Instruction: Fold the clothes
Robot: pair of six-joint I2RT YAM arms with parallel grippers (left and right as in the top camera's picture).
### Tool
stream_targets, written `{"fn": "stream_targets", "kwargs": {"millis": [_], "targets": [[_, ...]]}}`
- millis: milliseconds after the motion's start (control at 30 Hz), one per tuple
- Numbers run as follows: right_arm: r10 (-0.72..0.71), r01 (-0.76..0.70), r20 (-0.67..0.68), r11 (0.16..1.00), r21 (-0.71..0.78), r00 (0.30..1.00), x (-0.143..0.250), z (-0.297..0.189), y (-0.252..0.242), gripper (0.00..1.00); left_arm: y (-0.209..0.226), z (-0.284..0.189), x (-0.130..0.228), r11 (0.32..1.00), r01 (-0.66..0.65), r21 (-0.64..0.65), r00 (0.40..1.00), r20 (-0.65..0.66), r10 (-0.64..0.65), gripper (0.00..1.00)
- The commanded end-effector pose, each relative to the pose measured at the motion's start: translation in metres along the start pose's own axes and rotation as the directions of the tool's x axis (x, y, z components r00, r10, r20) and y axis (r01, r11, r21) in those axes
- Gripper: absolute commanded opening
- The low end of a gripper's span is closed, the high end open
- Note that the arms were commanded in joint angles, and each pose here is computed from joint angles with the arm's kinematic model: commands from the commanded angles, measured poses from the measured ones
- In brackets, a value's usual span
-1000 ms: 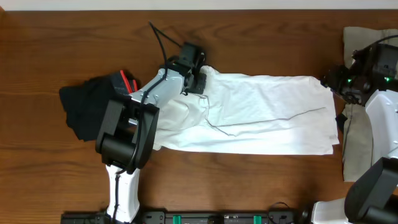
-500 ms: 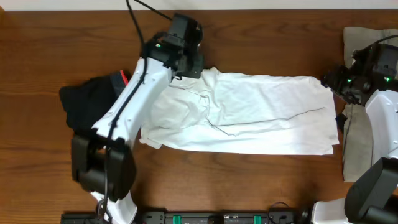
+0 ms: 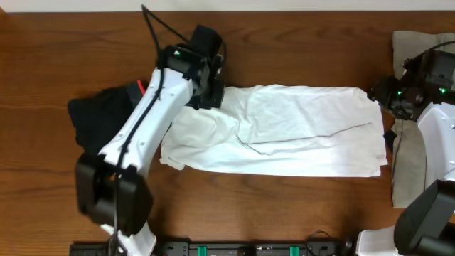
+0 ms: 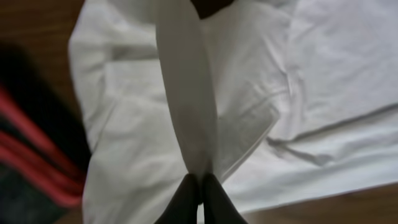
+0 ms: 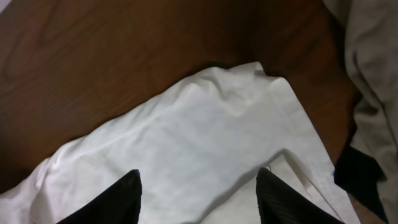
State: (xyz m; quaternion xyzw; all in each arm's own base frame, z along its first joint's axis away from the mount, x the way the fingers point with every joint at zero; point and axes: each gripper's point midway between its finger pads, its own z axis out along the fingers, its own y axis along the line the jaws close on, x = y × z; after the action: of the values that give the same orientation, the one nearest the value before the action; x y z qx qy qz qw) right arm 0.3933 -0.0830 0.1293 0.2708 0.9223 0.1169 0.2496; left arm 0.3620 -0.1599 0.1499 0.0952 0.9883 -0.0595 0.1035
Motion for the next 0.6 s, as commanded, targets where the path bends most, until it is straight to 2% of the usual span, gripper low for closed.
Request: {"fn": "stream_targets", "kwargs": {"millis": [0,200,400,567], "targets": [[-0.020,0.020,0.005,1.000,0.004,1.000,-0.002,-0.001,0.003,0.57,0.003,-0.050,0.005,0.992,0.122,0.011,0.988,0.094,-0.123,0.06],[-0.020,0.020,0.003,1.000,0.005,1.000,-0.002,-0.001,0.003,0.58,0.012,-0.082,0.035,0.971,0.238,-0.013,0.968,0.081,-0.236,0.06],[-0.021,0.021,0.002,1.000,0.005,1.000,-0.003,0.005,0.002,0.58,0.016,-0.079,0.047,0.970,0.240,-0.035,0.970,0.043,-0.238,0.06],[-0.015,0.015,-0.038,1.000,0.008,0.999,-0.001,0.040,-0.006,0.60,0.018,-0.078,0.045,0.970,0.238,-0.050,0.971,0.052,-0.235,0.06]]}}
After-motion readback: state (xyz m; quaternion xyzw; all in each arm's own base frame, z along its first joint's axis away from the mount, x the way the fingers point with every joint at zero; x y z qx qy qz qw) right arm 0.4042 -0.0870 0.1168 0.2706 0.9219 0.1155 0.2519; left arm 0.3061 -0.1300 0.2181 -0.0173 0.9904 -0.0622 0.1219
